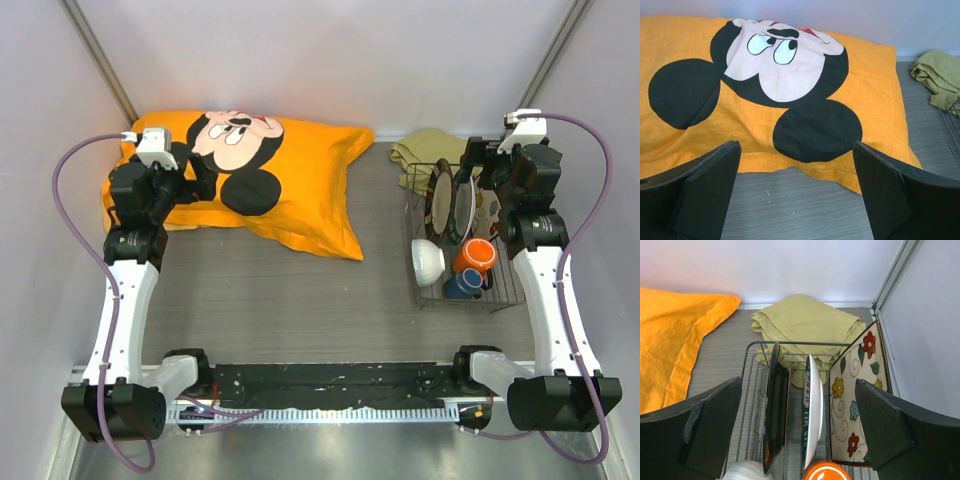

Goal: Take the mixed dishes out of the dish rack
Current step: Pick up the plate from the dish rack.

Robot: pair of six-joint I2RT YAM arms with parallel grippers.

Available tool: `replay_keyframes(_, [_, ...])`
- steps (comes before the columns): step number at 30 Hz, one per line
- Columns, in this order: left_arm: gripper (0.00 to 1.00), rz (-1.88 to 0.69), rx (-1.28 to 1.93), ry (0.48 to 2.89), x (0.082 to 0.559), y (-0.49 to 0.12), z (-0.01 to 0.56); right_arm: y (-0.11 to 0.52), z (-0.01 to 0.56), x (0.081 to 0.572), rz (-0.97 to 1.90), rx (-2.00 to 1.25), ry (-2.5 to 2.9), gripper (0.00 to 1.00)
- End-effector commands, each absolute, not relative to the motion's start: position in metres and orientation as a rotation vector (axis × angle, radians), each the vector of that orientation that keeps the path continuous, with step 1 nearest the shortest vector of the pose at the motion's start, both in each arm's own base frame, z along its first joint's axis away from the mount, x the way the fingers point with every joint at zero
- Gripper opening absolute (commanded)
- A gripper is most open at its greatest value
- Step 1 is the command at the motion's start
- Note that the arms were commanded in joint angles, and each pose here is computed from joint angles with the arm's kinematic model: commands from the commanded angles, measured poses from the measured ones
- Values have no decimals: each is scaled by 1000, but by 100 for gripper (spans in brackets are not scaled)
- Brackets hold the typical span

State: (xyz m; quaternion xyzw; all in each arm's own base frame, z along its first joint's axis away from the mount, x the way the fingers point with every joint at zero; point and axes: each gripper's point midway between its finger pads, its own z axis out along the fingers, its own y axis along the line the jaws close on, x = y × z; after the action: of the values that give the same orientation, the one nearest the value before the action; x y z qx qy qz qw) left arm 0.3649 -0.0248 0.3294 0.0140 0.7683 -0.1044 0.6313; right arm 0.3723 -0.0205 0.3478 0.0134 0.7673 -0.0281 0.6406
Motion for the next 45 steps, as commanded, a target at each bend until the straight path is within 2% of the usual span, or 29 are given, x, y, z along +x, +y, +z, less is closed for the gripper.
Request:
replay_keyframes(1, [100, -236, 66, 1718, 362, -27, 342, -23, 369, 370, -83, 34, 1681, 100])
replay_keyframes(11, [100, -238, 79, 1717, 362, -28, 342, -20, 374, 369, -74, 16, 1660, 100])
replay_keyframes(19, [100, -223, 105, 1718, 361, -28, 341, -66, 377, 372, -337, 138, 1716, 100])
replay_keyframes(26, [100, -221, 156, 1735, 358, -31, 330, -82, 375, 374, -447, 138, 1792, 100])
replay_keyframes(35, [100, -221, 217, 1782, 362, -34, 306, -108, 332, 388, -554, 152, 1925, 97])
replay_keyframes(45, [100, -235, 281, 1849, 367, -38, 283, -143, 281, 398, -541, 180, 2067, 94])
